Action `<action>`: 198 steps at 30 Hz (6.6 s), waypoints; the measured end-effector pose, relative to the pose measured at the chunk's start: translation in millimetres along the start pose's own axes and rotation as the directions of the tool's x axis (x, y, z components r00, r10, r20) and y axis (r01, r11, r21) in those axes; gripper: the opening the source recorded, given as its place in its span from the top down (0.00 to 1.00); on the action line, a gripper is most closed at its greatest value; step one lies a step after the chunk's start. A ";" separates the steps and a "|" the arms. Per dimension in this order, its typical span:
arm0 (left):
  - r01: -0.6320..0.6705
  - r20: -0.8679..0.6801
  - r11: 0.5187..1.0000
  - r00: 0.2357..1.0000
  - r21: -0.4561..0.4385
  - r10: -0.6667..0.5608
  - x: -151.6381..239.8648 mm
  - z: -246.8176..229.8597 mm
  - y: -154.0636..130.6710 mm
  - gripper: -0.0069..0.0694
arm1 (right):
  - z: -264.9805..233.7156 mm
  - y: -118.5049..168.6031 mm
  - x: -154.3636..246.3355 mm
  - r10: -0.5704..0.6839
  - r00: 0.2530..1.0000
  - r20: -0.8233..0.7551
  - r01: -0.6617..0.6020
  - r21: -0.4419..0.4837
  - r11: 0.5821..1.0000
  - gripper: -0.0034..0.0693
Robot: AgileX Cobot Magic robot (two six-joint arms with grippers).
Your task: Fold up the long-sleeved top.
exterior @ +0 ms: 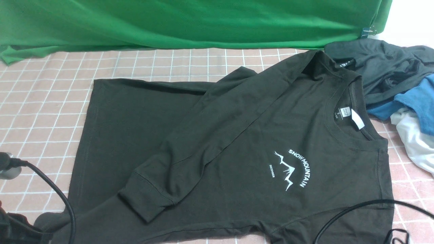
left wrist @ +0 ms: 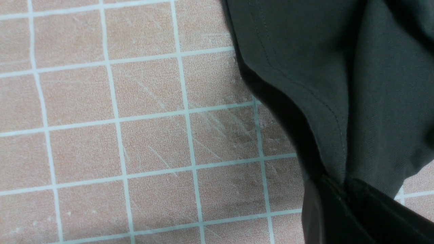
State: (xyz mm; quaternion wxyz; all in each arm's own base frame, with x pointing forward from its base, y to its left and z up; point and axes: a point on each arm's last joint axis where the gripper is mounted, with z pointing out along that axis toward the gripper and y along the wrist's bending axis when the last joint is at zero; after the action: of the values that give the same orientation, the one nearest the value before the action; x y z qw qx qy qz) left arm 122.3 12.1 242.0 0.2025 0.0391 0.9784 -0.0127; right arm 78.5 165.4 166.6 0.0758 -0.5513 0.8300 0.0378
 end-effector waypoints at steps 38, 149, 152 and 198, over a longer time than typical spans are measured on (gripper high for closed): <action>-0.001 0.002 1.000 1.000 -0.001 0.001 -0.2 0.0 0.1 0.86 | -49.7 -9.5 -30.1 0.009 0.999 -0.048 -0.007 0.057 0.998 0.80; 0.020 0.014 0.999 1.000 0.035 -0.021 -1.3 -0.1 -3.2 0.86 | -129.3 -204.5 -87.7 -0.343 0.899 0.272 0.088 0.656 0.750 0.90; 0.018 0.014 0.999 1.000 0.035 -0.019 -1.3 -0.1 -3.2 0.86 | -133.9 -205.2 -91.6 -0.401 0.877 0.266 0.120 0.687 0.717 0.90; 0.017 0.014 0.999 1.000 0.035 -0.017 -1.3 -0.1 -3.2 0.86 | -9.9 -225.6 -79.0 0.795 0.553 0.251 -0.824 0.025 0.565 0.18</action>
State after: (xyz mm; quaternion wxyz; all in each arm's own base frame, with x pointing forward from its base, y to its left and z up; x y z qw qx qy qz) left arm 123.2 8.9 242.7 0.2085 0.0341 0.9769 -0.0319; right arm 315.5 148.0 194.3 0.1760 -0.0924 0.9776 0.0689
